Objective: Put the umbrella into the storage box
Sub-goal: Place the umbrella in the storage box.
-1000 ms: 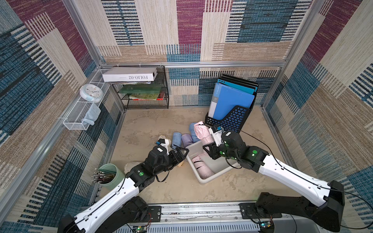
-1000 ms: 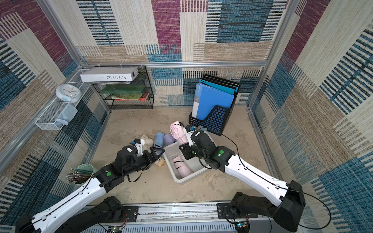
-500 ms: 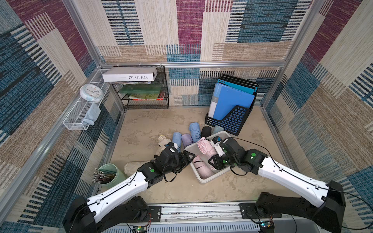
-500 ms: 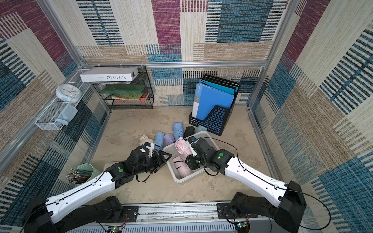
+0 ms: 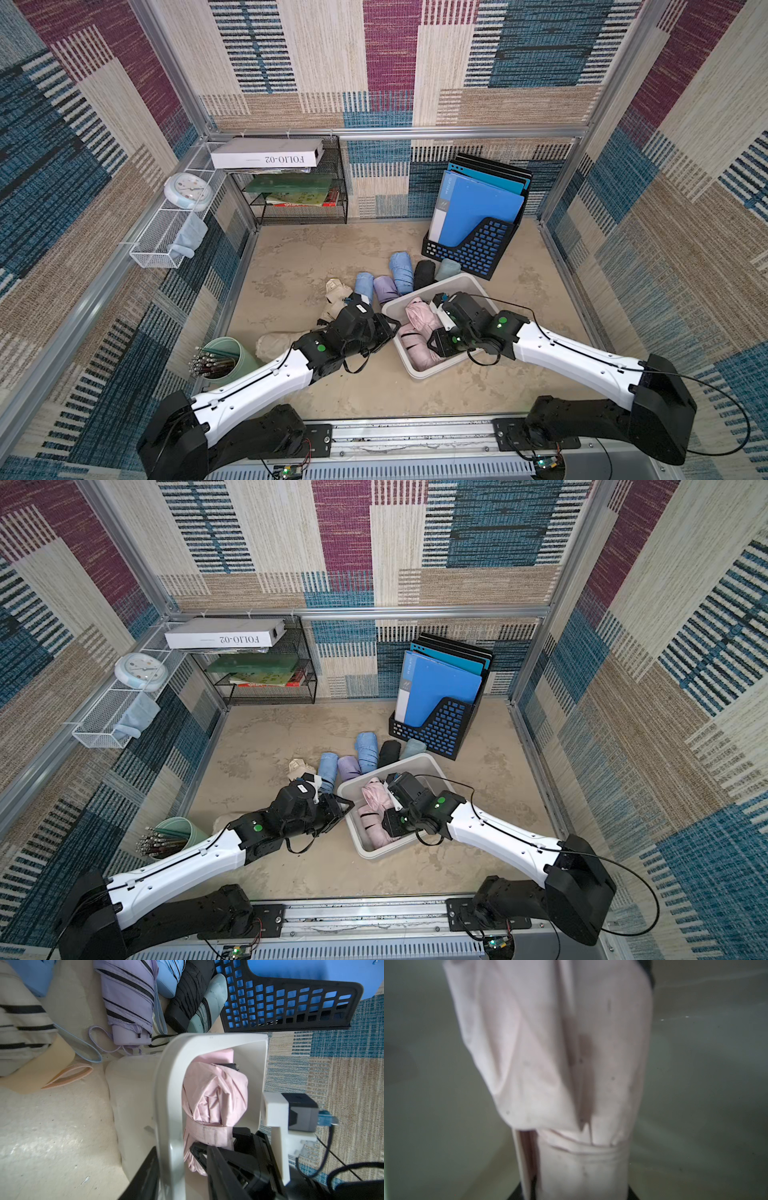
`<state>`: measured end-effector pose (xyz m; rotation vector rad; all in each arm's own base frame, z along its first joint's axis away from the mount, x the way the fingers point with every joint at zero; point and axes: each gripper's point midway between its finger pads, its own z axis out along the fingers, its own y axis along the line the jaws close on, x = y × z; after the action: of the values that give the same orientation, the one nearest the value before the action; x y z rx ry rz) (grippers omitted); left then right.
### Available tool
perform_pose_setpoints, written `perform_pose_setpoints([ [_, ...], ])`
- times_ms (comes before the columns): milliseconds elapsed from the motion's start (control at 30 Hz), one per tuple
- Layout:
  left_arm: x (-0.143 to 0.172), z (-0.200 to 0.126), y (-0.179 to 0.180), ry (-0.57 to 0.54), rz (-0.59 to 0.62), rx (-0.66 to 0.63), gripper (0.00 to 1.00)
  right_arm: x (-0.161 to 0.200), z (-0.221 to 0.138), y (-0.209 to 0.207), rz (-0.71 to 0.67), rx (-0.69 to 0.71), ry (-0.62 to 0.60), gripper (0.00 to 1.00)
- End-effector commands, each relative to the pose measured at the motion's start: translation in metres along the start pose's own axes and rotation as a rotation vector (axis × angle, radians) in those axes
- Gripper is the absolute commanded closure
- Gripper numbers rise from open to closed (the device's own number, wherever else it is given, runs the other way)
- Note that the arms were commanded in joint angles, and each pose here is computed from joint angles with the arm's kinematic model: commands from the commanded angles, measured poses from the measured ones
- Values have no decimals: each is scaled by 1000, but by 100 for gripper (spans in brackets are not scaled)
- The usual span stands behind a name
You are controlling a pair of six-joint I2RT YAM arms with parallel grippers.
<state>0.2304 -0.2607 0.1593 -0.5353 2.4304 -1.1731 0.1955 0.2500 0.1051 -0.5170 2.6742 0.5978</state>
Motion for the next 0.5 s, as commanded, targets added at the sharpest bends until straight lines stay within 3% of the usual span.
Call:
perform_pose_setpoints([
  [0,-4,1,-3,-18,5,8,65,-15,8,0,3,6,-46,71],
  [200,-6,3,-5,-26,7,0,70,-12,24,-7,18,29,-12,66],
  [400,-7,5,-7,-23,25,-8,71,-20,17,-15,27,66,-26,36],
  [467,-7,5,-5,-24,34,-16,72,-26,11,-20,35,83,-48,31],
])
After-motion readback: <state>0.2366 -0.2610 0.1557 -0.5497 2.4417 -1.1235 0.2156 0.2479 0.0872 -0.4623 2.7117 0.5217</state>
